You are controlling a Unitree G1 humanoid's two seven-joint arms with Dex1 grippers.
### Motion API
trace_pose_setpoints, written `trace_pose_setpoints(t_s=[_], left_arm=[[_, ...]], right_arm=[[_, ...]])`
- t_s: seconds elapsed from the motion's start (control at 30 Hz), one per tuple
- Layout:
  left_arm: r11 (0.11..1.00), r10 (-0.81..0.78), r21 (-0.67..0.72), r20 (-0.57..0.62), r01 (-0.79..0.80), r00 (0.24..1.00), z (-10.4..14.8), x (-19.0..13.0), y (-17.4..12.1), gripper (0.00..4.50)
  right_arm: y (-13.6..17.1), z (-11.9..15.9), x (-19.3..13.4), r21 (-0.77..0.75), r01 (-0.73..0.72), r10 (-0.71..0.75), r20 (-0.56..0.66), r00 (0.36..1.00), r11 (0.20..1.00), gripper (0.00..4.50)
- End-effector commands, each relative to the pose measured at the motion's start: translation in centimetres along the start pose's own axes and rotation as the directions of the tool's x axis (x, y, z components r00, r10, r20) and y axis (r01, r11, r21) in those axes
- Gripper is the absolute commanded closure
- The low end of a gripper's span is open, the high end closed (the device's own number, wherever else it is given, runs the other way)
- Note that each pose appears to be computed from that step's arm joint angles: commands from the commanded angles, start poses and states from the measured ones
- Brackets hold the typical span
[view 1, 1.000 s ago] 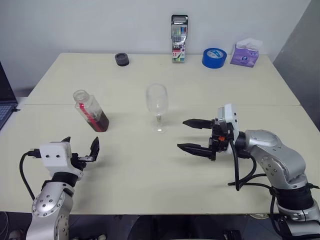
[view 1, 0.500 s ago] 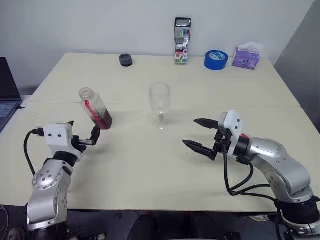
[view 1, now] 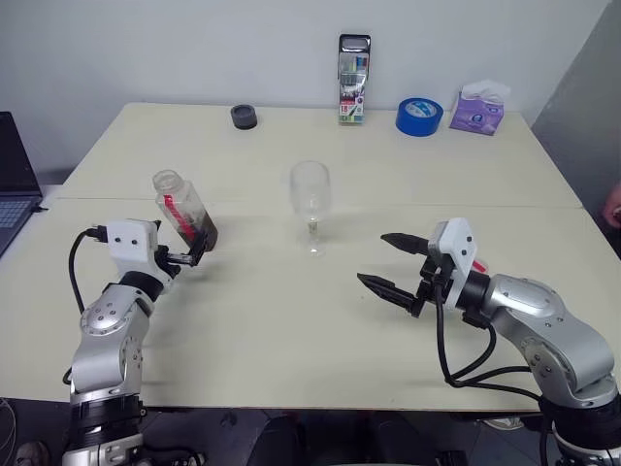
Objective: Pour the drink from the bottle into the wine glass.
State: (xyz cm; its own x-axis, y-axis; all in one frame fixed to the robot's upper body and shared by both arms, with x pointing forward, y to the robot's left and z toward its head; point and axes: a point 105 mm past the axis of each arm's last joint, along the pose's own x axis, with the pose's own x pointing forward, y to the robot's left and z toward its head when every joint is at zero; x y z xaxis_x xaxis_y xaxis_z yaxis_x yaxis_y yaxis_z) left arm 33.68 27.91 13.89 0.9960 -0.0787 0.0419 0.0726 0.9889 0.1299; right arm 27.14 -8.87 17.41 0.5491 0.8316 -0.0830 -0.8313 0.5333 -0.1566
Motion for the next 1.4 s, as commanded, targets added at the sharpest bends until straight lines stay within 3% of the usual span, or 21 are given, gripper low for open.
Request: trace_pose_setpoints(t_s=[0.03, 0.5, 0.6, 0.8, 0.9, 1.13, 1.4], left_arm=[[0.999, -0.012, 0.039, 0.047, 0.01, 0.999, 1.2, 0.8, 0.3, 0.0], [0.999, -0.028, 0.027, 0.074, 0.026, 0.997, 0.5, 5.0, 1.1, 0.0], [0.999, -0.031, 0.024, 0.073, 0.029, 0.997, 0.1, 5.2, 1.2, 0.58], [0.999, -0.035, 0.031, 0.076, 0.033, 0.996, -0.2, 4.7, 1.4, 2.48], [0.998, -0.044, 0.057, 0.081, 0.04, 0.996, 0.2, 4.5, 1.3, 2.78], [0.95, -0.142, 0.296, 0.122, 0.1, 0.982, 6.9, 7.5, -0.3, 2.78], [0.761, -0.342, 0.598, 0.042, 0.251, 0.939, 12.6, 11.0, -4.6, 2.78]], right_arm=[[0.5, 1.0, -0.4, -0.025, -0.01, 0.01, 0.034, 0.999, 1.0, 0.04], [0.2, 1.1, -0.3, -0.025, -0.008, 0.009, 0.029, 1.0, 1.0, 0.04], [0.1, 1.3, -0.2, -0.023, 0.001, 0.0, 0.032, 0.999, 1.0, 0.0], [0.1, 1.3, -0.2, -0.025, 0.014, -0.013, 0.032, 0.999, 1.0, 0.0], [0.0, 1.4, -0.1, -0.031, 0.026, -0.025, 0.036, 0.999, 0.999, 0.0], [-1.2, 3.2, 0.5, -0.067, 0.072, -0.064, 0.114, 0.991, 0.995, 0.0], [-3.0, 5.5, 1.6, -0.072, 0.131, -0.106, 0.276, 0.955, 0.989, 0.0]])
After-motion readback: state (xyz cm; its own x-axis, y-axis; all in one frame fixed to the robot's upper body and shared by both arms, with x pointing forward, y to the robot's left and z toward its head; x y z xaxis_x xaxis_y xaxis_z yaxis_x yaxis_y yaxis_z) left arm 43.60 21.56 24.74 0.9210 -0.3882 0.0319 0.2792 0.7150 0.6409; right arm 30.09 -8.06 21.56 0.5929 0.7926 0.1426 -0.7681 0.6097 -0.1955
